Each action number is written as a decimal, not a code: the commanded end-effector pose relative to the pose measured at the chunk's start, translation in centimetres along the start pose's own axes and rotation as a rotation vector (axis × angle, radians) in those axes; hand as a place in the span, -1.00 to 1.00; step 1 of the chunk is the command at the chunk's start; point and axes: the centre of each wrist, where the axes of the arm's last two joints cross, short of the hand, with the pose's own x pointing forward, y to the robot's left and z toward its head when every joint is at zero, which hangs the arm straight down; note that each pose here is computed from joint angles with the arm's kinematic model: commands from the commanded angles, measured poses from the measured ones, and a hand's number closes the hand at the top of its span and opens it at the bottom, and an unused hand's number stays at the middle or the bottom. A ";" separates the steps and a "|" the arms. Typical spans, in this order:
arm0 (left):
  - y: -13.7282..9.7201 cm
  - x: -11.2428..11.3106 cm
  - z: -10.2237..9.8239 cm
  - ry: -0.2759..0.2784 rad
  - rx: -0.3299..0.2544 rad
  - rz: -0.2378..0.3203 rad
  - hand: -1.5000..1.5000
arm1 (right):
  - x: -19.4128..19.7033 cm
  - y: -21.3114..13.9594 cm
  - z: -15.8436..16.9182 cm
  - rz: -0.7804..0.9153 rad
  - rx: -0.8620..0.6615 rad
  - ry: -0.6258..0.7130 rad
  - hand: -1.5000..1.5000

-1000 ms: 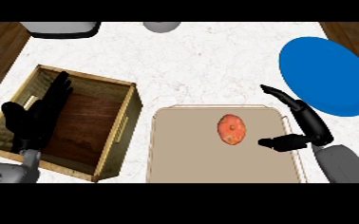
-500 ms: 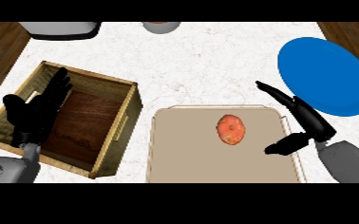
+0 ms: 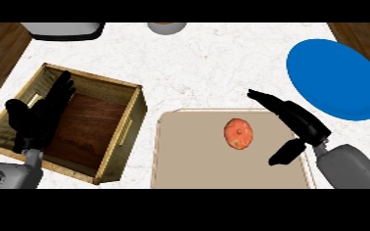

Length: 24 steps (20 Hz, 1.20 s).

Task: Pick the squash from the tray and place it in the plate

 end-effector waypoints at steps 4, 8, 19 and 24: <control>-1.5 -1.1 -0.7 0.019 -0.013 0.043 0.00 | 0.6 0.5 -0.2 0.140 0.107 0.109 -1.00; -3.6 -1.2 -0.2 0.027 -0.025 0.057 0.00 | 2.1 1.8 -1.6 0.179 0.140 0.128 -1.00; -3.3 0.9 0.0 0.007 -0.031 0.054 0.00 | 2.0 3.5 -3.6 0.216 0.184 0.195 -1.00; -0.4 -2.4 -0.2 0.009 -0.019 0.061 0.00 | 2.8 4.4 -5.5 0.232 0.183 0.201 -1.00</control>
